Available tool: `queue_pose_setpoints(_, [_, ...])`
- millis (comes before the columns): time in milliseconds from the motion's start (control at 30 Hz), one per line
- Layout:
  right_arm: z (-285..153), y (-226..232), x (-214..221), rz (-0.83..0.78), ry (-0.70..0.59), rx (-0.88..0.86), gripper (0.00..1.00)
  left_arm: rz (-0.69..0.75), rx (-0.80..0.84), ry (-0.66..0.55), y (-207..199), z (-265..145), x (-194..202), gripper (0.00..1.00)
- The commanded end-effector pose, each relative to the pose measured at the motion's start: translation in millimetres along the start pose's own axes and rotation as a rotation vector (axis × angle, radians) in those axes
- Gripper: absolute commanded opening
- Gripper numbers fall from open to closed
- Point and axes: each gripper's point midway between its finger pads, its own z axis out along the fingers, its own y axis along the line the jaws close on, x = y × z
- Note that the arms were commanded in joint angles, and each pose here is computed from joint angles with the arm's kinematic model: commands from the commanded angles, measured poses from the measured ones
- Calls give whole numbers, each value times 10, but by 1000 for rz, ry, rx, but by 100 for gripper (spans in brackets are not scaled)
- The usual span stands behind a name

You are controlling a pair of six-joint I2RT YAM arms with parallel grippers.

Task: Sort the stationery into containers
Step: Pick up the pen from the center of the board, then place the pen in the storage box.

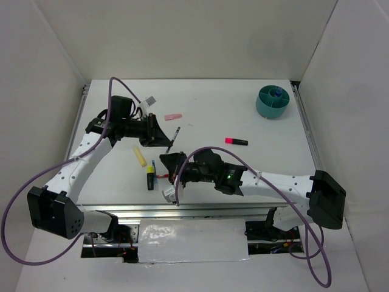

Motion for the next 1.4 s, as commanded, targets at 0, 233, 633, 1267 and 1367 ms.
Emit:
queue_pose_setpoints(0, [-96, -310, 144, -23, 58, 74, 5, 44, 47, 0, -154, -73, 29, 10])
queue_pose_setpoints(233, [-341, -674, 246, 192, 100, 172, 0, 102, -107, -127, 70, -235, -273, 99])
queue_pose_setpoints(633, [-1803, -1222, 2568, 1132, 528, 602, 0, 142, -140, -424, 446, -783, -1010, 99])
queue_pose_setpoints(1267, [-2478, -397, 4630, 1289, 838, 709, 0, 280, -33, -412, 597, -533, -866, 99])
queue_pose_setpoints(1367, [-2506, -365, 4728, 1261, 870, 708, 0, 329, -38, -406, 580, -489, -842, 99])
